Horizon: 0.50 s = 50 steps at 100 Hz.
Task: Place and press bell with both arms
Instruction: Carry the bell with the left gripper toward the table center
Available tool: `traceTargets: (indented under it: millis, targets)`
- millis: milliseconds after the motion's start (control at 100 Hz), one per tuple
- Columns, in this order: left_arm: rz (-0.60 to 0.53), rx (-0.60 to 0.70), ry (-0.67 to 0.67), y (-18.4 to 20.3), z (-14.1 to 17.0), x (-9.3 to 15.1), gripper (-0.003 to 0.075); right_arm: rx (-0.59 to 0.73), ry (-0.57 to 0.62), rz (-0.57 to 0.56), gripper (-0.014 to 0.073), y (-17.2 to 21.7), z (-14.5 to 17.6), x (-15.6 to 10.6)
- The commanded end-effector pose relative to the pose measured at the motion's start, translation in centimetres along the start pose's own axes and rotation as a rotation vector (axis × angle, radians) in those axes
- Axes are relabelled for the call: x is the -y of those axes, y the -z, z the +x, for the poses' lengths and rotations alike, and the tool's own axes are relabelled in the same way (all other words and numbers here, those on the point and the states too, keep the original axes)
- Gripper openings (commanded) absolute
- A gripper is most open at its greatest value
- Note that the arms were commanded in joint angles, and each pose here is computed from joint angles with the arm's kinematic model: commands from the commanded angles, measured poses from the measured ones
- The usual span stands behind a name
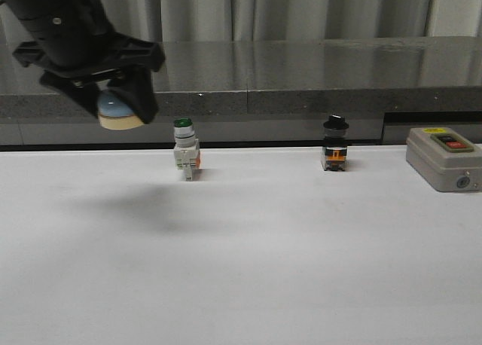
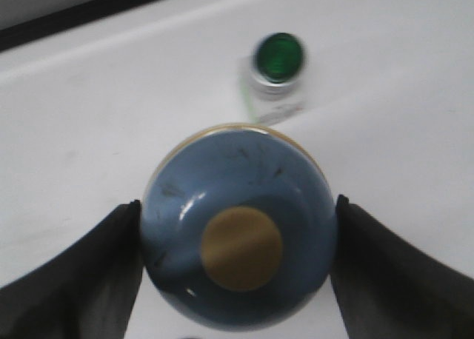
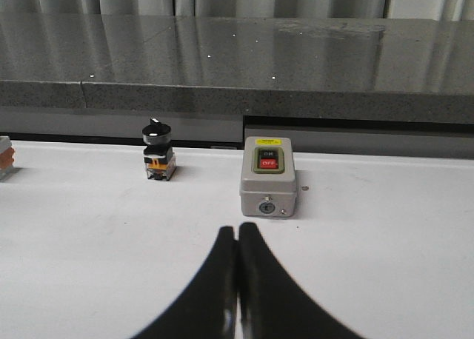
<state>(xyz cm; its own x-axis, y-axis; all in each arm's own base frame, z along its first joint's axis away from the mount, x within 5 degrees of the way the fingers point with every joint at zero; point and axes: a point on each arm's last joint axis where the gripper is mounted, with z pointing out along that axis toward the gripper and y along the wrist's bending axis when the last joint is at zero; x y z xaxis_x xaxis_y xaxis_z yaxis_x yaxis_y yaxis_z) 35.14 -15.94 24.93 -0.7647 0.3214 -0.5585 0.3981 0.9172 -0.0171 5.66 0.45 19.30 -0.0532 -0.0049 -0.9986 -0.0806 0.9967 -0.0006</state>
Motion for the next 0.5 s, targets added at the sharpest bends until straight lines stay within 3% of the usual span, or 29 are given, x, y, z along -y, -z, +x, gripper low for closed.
traceTargets:
  millis: [0, 230, 490]
  targets:
    - [0.054, 0.120, -0.058, 2.6, -1.7, 3.1, 0.0216, 0.121, 0.008, 0.005, -0.0060, 0.3, -1.4, 0.0]
    - [0.143, 0.118, -0.180, 1.1, -1.8, 9.2, 0.0216, 0.121, 0.008, 0.005, -0.0060, 0.3, -1.4, 0.0]
    - [0.170, 0.048, -0.236, -3.4, -1.4, 12.5, 0.0216, 0.121, 0.008, 0.005, -0.0060, 0.3, -1.4, 0.0]
